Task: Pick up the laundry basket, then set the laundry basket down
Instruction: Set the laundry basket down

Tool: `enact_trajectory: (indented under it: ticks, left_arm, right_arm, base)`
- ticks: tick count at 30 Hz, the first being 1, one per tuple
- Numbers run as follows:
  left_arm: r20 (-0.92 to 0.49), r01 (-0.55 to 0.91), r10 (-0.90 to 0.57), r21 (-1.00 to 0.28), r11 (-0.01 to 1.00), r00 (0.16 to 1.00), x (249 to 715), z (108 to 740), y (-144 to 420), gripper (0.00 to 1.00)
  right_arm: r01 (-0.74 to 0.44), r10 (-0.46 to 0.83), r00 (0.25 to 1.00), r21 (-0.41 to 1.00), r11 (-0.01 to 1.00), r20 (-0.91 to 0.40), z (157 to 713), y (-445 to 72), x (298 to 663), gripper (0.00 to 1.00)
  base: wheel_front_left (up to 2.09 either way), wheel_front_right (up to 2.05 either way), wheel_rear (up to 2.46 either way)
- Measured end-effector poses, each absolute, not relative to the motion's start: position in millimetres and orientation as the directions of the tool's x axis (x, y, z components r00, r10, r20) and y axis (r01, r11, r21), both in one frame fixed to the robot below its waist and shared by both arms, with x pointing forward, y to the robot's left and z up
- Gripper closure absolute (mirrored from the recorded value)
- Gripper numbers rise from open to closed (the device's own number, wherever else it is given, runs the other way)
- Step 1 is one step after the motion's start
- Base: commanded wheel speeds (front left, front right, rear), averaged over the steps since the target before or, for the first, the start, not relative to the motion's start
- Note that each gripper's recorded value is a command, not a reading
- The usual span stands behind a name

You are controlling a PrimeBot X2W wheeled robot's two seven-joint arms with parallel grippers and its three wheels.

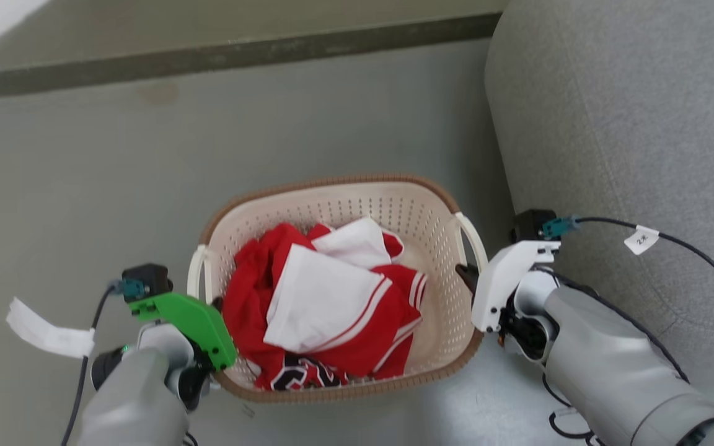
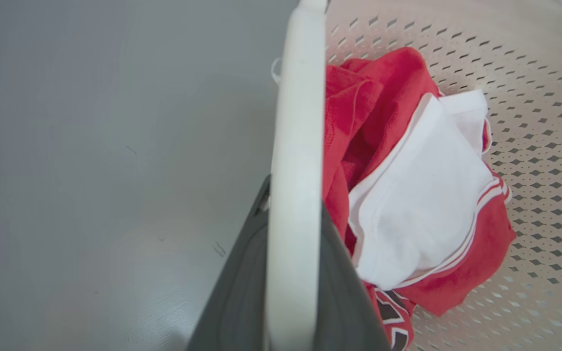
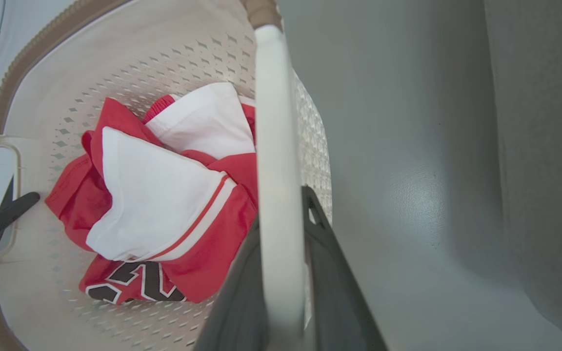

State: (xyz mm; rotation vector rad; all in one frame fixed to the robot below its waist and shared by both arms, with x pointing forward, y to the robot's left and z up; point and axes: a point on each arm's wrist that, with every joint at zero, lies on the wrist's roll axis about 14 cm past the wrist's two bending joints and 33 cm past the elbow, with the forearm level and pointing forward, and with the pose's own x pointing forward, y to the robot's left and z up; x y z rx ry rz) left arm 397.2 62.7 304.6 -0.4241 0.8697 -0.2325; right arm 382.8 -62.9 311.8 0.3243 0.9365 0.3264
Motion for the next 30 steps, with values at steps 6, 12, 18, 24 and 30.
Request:
enact_trajectory:
  ticks: [6,12,18,24,30]
  left_arm:
    - [-0.691,0.028,-0.361,-0.443,0.896,0.626,415.2,295.3,62.4,1.0]
    - [-0.687,0.031,-0.362,-0.443,0.896,0.631,432.6,287.3,60.6,1.0]
    - [-0.677,0.04,-0.358,-0.437,0.899,0.643,457.7,277.7,59.3,1.0]
    - [-0.679,0.036,-0.348,-0.429,0.903,0.647,475.0,260.9,61.0,1.0]
    - [-0.694,0.021,-0.339,-0.423,0.906,0.636,483.0,238.1,62.2,1.0]
  right_arm:
    - [-0.132,0.408,0.557,0.408,0.904,-0.723,304.3,-63.2,400.5,1.0]
    - [-0.137,0.405,0.562,0.402,0.905,-0.721,296.9,-63.9,417.9,1.0]
    - [-0.147,0.401,0.578,0.392,0.908,-0.71,287.3,-64.4,442.7,1.0]
    - [-0.153,0.402,0.578,0.39,0.908,-0.71,271.3,-62.8,460.4,1.0]
    - [-0.146,0.402,0.562,0.391,0.909,-0.724,248.1,-62.4,467.3,1.0]
  base:
    - [0.0,0.0,0.0]
    - [0.0,0.0,0.0]
    - [0.0,0.0,0.0]
    - [0.0,0.0,0.0]
    - [0.0,0.0,0.0]
